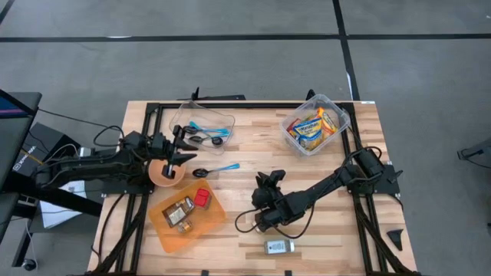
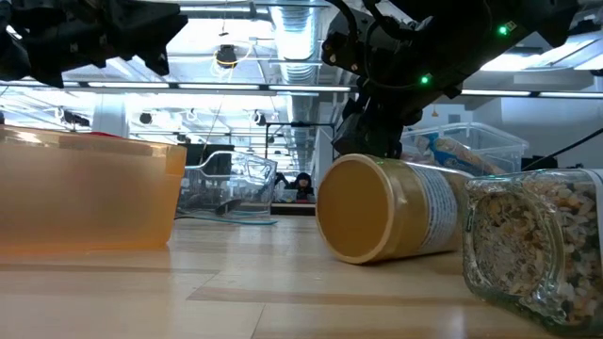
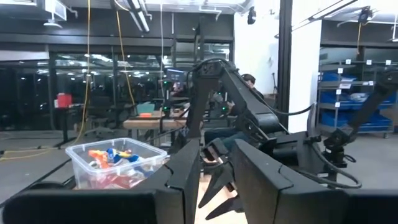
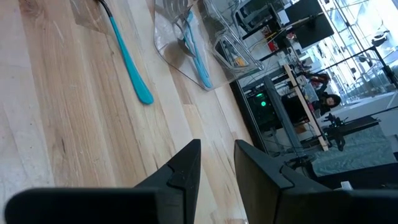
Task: Pick & Place Food Item
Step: Put the blue spoon into the left transparent bin
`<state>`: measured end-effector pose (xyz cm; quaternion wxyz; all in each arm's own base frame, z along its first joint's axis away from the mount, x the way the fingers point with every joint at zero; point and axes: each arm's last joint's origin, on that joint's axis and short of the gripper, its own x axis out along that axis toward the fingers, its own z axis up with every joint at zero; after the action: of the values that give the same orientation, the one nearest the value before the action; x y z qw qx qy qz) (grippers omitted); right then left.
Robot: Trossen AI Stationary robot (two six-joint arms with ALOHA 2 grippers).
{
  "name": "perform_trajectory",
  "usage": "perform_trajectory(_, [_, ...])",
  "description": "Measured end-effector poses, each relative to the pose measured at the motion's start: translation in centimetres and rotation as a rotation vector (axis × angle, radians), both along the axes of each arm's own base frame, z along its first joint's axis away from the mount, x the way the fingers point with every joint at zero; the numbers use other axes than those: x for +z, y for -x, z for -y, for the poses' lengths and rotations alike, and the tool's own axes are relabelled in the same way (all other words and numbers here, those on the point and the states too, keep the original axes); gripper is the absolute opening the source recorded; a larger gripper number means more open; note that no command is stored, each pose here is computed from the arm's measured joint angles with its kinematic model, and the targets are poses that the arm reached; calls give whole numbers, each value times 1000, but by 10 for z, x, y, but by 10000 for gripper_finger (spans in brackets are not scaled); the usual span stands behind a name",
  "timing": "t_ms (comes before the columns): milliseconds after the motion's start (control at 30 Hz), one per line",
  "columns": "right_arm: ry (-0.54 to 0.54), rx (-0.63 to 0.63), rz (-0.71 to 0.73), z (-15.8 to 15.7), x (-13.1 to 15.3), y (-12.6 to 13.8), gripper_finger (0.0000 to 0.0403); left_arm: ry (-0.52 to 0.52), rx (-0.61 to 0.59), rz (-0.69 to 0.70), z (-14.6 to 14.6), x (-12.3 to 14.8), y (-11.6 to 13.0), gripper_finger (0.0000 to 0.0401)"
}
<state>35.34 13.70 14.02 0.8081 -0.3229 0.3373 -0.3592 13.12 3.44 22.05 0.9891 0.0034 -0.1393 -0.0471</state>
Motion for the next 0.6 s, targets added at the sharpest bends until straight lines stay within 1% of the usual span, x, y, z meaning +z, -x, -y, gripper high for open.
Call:
perform_trajectory(167, [0, 0, 0, 0, 0, 0, 92, -19, 10, 2, 0, 0, 0, 91])
perform_trajectory(600, [-2, 0, 3, 0, 0, 0, 92, -11, 10, -21, 0, -2, -1, 91])
